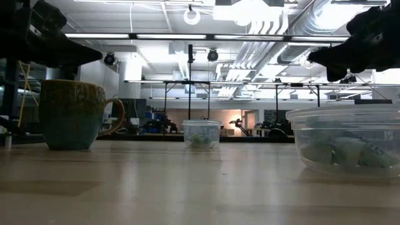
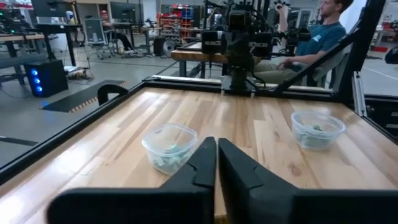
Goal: Pick and place Stevia / Truvia into bins
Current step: Return to Home Position
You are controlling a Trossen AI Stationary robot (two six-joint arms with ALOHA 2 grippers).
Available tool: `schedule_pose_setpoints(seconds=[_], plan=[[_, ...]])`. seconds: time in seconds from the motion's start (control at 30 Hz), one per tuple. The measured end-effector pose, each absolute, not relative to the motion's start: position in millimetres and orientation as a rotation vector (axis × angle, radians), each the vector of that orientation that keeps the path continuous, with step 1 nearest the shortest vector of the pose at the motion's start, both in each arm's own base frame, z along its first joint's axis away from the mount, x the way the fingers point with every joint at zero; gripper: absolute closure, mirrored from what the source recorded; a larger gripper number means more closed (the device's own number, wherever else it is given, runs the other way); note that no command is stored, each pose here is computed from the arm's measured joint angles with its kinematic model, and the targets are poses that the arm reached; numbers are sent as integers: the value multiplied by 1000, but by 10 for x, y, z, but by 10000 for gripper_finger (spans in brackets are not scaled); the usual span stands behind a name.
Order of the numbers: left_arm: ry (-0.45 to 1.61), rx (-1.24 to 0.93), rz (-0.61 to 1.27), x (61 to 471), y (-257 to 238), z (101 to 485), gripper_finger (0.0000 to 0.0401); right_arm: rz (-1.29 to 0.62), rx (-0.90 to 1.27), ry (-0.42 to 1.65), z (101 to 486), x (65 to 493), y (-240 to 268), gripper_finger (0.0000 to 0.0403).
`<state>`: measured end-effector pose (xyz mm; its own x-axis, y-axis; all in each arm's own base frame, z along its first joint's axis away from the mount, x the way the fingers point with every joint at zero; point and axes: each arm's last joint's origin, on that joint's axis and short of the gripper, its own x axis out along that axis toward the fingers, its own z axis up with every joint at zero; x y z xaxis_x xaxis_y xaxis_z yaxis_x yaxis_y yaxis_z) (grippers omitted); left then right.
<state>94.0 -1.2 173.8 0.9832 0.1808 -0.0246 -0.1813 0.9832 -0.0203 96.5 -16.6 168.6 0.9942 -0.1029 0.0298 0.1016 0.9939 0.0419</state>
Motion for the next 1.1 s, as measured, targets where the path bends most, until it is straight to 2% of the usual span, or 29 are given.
schedule_pose_setpoints(seconds=[0.2,1.1], plan=[[25,-23,175,940,-15,1736,322,-128,41,-29,1682,964,-173,403],[25,-26,174,940,-15,1736,316,-135,41,-29,1682,964,-175,402]])
